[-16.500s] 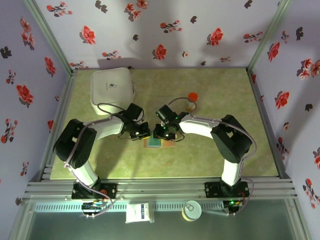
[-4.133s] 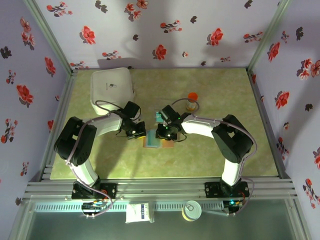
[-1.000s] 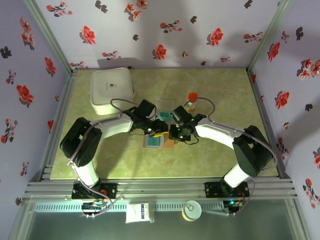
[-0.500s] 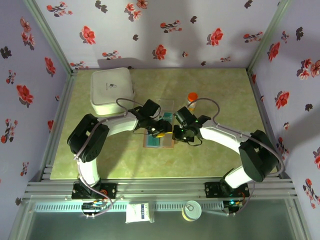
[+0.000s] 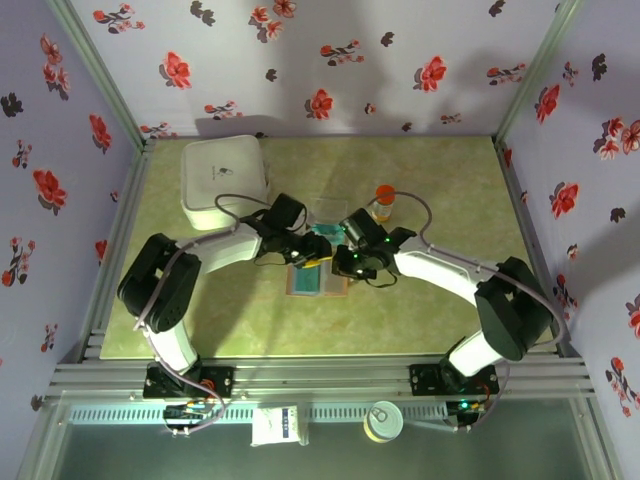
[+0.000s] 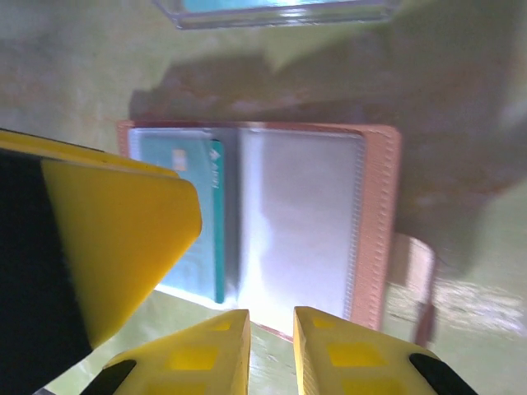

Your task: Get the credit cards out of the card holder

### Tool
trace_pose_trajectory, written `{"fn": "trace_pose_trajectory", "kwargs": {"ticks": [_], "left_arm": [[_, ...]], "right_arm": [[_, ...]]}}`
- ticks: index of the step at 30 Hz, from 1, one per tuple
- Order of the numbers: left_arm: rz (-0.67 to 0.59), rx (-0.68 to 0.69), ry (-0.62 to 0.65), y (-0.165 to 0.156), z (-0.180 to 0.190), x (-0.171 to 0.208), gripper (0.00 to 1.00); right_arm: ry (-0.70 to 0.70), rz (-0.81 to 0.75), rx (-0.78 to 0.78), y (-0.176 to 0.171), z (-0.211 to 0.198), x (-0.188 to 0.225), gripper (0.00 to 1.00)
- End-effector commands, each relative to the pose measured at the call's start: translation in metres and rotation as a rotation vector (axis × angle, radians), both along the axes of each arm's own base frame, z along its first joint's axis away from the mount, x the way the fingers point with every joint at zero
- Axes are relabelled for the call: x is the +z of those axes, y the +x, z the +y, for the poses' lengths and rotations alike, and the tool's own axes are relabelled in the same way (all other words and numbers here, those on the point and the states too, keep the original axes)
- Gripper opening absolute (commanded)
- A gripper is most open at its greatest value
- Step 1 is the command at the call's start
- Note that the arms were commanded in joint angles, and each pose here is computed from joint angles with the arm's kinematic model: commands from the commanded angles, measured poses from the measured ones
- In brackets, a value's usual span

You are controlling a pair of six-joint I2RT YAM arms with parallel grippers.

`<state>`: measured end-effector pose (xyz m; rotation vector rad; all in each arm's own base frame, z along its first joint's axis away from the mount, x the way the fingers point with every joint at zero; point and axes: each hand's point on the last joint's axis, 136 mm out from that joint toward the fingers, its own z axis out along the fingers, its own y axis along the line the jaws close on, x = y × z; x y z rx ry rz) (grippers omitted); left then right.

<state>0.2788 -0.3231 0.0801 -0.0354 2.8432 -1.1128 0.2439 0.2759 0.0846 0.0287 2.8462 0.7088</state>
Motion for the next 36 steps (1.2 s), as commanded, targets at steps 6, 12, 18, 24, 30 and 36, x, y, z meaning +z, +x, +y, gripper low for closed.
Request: {"fn": "trace_pose_trajectory", "kwargs": {"ticks": [6,12,18,24,30,36], "left_arm": [[-0.013,0.033,0.121,-0.007,0.052,-0.013,0.38],[0.014,0.053,0.159,-0.012,0.074,-0.027,0.35],[0.047,0.047,0.147,-0.019,0.075,-0.039,0.35],[0.073,0.059,0.103,-0.024,0.070,-0.045,0.35],[0.083,0.053,0.096,-0.029,0.067,-0.046,0.30],[0.090,0.053,0.096,-0.032,0.066,-0.046,0.30]], "right_arm": [[0.074,0.015,0.046,0.009,0.041,0.006,0.22],[0.137,0.050,0.052,0.011,0.059,-0.004,0.22],[0.122,0.068,0.054,0.012,0.060,-0.015,0.22],[0.126,0.085,0.052,0.011,0.062,-0.025,0.24],[0.127,0.083,0.044,0.013,0.060,-0.028,0.24],[0.125,0.082,0.036,0.014,0.056,-0.029,0.24]]}}
